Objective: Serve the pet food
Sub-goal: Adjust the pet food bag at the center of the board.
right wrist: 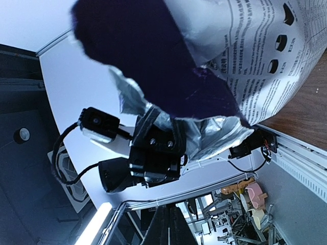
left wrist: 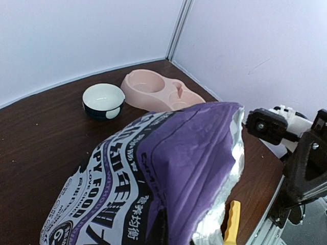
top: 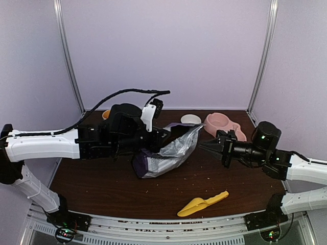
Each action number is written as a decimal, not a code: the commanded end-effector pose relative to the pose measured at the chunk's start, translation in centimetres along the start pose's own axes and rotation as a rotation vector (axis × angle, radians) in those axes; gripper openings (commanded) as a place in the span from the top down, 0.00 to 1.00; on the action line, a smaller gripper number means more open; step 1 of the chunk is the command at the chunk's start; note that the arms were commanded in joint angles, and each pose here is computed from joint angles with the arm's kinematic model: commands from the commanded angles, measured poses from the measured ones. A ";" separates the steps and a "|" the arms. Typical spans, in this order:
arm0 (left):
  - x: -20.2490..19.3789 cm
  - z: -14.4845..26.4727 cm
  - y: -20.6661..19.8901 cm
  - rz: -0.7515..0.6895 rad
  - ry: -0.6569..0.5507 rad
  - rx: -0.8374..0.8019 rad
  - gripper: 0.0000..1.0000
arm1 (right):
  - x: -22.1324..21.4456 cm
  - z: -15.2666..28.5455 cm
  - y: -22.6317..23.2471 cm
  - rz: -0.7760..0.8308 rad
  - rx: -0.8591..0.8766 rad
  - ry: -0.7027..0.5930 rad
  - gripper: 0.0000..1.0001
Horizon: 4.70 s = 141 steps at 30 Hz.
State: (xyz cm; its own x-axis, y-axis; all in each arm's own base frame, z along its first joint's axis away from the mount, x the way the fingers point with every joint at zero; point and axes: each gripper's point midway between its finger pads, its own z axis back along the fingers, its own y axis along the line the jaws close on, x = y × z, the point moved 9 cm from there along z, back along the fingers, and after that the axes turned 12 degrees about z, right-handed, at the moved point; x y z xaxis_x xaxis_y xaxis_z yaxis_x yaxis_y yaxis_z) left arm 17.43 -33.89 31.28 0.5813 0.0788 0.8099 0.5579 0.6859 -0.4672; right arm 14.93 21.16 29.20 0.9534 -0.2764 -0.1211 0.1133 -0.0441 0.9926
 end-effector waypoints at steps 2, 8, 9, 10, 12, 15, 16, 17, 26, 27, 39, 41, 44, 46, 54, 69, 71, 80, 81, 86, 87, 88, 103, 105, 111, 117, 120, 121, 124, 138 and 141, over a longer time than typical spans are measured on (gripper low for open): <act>3.1 0.2 -4.9 0.058 -0.152 -0.218 1.00 | 1.0 -0.3 -0.6 0.073 -0.133 -0.088 0.97; 2.0 -0.3 -5.3 0.037 -0.124 -0.224 1.00 | 1.5 0.4 -0.3 0.186 -0.273 -0.176 0.77; 1.9 -0.3 -5.2 0.036 -0.123 -0.222 1.00 | 1.6 0.6 -0.4 0.195 -0.285 -0.189 0.73; 1.9 -0.3 -5.2 0.035 -0.121 -0.221 1.00 | 1.6 0.8 -0.5 0.209 -0.296 -0.205 0.70; 1.8 -0.3 -5.2 0.032 -0.118 -0.223 1.00 | 1.8 1.1 -0.7 0.237 -0.340 -0.230 0.66; 1.8 -0.4 -5.4 0.018 -0.110 -0.236 1.00 | 2.0 1.3 -0.5 0.310 -0.427 -0.252 0.59; 1.9 -0.4 -5.6 0.012 -0.109 -0.241 1.00 | 2.0 1.3 -0.3 0.340 -0.454 -0.257 0.58; 1.9 -0.4 -5.6 0.006 -0.104 -0.243 1.00 | 1.9 1.3 0.1 0.377 -0.479 -0.261 0.55; 1.7 -0.8 -5.8 -0.013 -0.088 -0.248 1.00 | 1.4 0.2 1.7 0.590 -0.610 -0.308 0.39; 1.7 -0.8 -5.9 -0.014 -0.087 -0.253 1.00 | 1.5 -0.1 1.5 0.594 -0.625 -0.311 0.39; 1.8 -0.8 -5.8 -0.049 -0.086 -0.236 1.00 | 2.3 -2.2 1.7 0.735 -0.789 -0.503 0.45; 1.9 -0.6 -5.7 -0.063 -0.089 -0.228 1.00 | 2.4 -2.4 1.2 0.750 -0.803 -0.532 0.45; 1.9 -0.4 -5.8 -0.067 -0.089 -0.239 1.00 | 2.6 -3.0 -0.2 0.750 -0.858 -0.530 0.45; 1.8 -0.5 -5.8 -0.069 -0.086 -0.236 1.00 | 2.6 -3.3 -0.9 0.749 -0.895 -0.523 0.48; 1.7 -0.1 -3.9 -0.086 -0.135 -0.076 1.00 | 1.1 -0.7 -3.5 0.714 -1.052 -0.481 0.74; -0.4 0.1 -3.4 -0.171 -0.092 -0.138 1.00 | -0.5 2.8 -6.9 0.623 -1.028 -0.384 0.74; -0.8 0.2 -3.6 -0.175 -0.084 -0.159 1.00 | -0.6 2.1 -6.2 0.624 -0.987 -0.372 0.67; -2.5 -0.1 -4.2 -0.180 -0.046 -0.158 1.00 | -1.1 -0.9 -5.9 0.630 -0.848 -0.379 0.58; -2.6 -0.2 -4.1 -0.175 -0.041 -0.146 1.00 | -1.1 -1.1 -6.2 0.632 -0.845 -0.380 0.60; -2.7 0.2 -3.0 -0.142 -0.051 -0.058 1.00 | -0.5 -2.5 -7.4 0.660 -0.828 -0.386 0.78; -2.8 0.4 -2.7 -0.137 -0.054 -0.045 1.00 | -0.3 -2.7 -7.9 0.661 -0.831 -0.382 0.81; -2.8 0.5 -2.5 -0.131 -0.057 -0.032 1.00 | -0.1 -3.0 -8.2 0.664 -0.831 -0.377 0.84; -4.3 1.2 -0.3 -0.089 -0.027 0.077 1.00 | 3.6 -7.4 -11.1 0.769 -0.930 -0.286 0.91; -4.5 0.8 -0.2 -0.087 -0.022 0.092 1.00 | 3.5 -7.5 -11.2 0.770 -0.929 -0.263 0.91; -4.4 -0.8 -0.7 -0.079 -0.026 0.130 1.00 | 3.0 -5.6 -13.7 0.715 -0.973 -0.227 0.91; -3.6 -1.9 -1.8 -0.072 -0.057 0.116 1.00 | 2.1 -3.4 -17.3 0.636 -1.007 -0.194 0.90; -3.3 -2.4 -2.3 -0.072 -0.061 0.102 1.00 | 1.6 -3.5 -17.6 0.635 -1.011 -0.178 0.87; -3.4 -2.6 -2.4 -0.071 -0.057 0.094 1.00 | 1.4 -3.6 -17.3 0.636 -1.002 -0.180 0.84; -3.5 -2.6 -2.7 -0.059 -0.042 0.068 1.00 | 0.9 -4.0 -16.3 0.627 -0.957 -0.197 0.75; -3.4 -1.8 -2.5 -0.027 -0.038 0.042 1.00 | -1.3 -5.4 -11.4 0.592 -0.747 -0.352 0.35; -3.6 -1.7 -2.3 -0.020 -0.036 0.042 1.00 | -1.1 -5.2 -10.6 0.599 -0.707 -0.399 0.31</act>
State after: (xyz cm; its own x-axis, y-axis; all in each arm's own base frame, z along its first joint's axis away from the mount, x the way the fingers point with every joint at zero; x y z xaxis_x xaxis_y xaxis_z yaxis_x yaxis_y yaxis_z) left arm 14.87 -36.94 26.13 0.5649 -0.0260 0.8247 0.5383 0.7691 -0.3445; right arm 13.87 27.05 17.25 0.8051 -0.2976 0.5130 -0.1035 0.7813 0.6156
